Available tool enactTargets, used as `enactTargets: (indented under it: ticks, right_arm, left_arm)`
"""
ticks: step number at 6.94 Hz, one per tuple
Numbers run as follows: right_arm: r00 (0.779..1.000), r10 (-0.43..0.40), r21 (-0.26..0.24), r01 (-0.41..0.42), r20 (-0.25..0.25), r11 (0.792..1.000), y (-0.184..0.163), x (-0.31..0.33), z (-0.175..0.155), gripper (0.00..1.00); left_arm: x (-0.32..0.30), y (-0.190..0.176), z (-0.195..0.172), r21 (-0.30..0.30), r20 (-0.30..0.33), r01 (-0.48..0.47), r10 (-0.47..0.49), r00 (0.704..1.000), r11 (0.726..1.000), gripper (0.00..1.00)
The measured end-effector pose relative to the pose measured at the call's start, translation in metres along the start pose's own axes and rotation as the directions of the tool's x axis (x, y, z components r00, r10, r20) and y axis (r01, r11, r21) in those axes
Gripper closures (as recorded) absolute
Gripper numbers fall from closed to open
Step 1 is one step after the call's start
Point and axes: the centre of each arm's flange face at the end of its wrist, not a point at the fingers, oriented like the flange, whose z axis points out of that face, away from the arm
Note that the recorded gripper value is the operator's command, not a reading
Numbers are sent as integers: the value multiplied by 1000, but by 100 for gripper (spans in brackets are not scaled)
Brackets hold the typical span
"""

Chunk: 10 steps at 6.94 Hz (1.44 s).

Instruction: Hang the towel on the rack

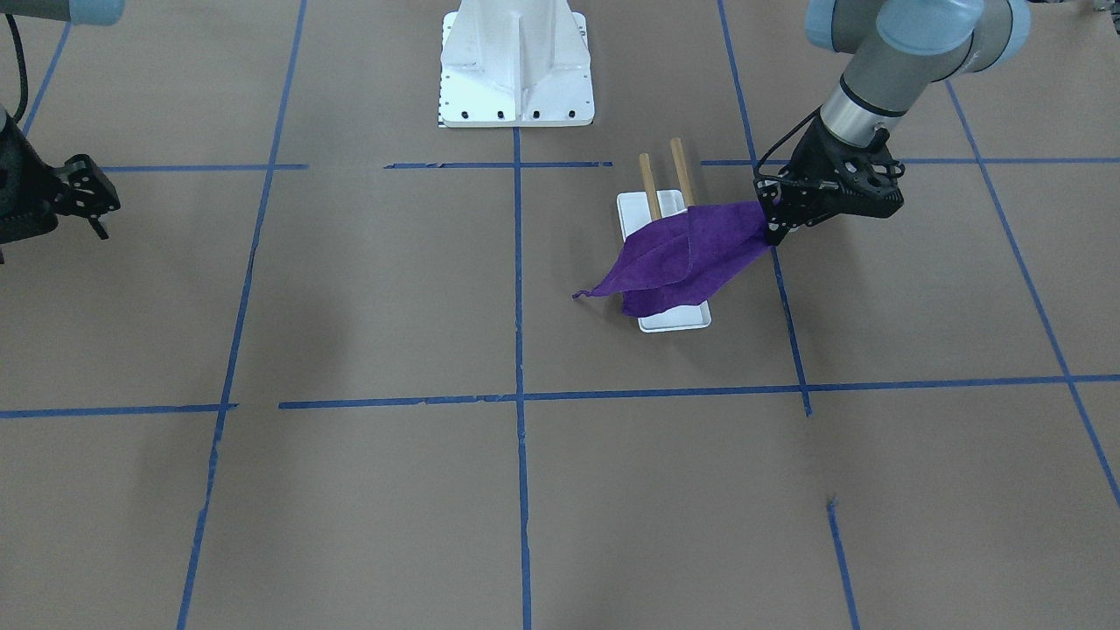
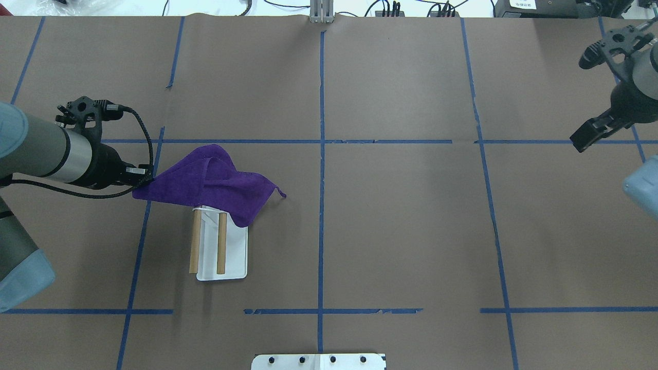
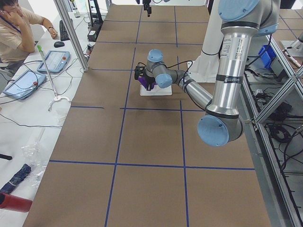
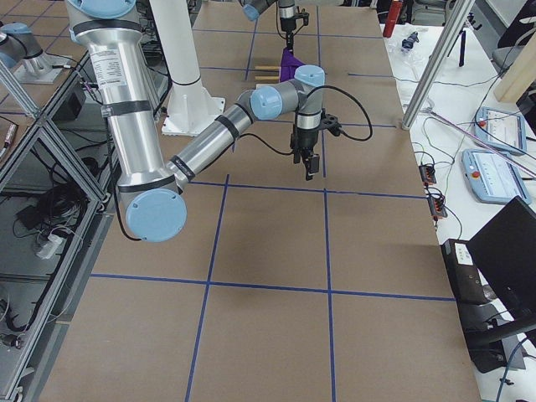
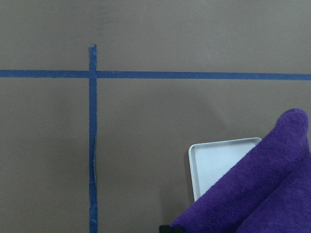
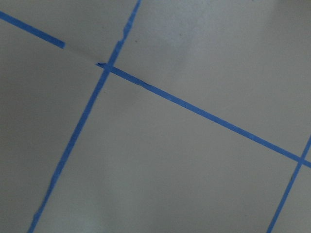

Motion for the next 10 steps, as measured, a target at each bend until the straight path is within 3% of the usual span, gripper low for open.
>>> enactTargets:
  ticks: [1,4,6,8,10]
  right_arm:
    - [1000,30,-19,-30,-10,999,11,18,7,0]
    - [992,122,-46,-122,-14,991,25,64,14,0]
    - [978,209,-71,-206,31,976,40,100,19,0]
    - [972,228,-82,-223,62,971,66,143,21,0]
    - [941,305,-107,-291,148,951,115,187,32,0]
  left_arm:
    - [-2,-1,3,-2,6,-12,12,1000,1000,1]
    - [-25,-16,0,16,29,-128,127,991,992,0]
    - [-97,-41,-30,28,100,-275,271,957,961,0]
    - [-206,-58,-69,-30,73,-231,233,970,972,0]
    - [-300,-61,-93,-87,91,-110,118,989,990,0]
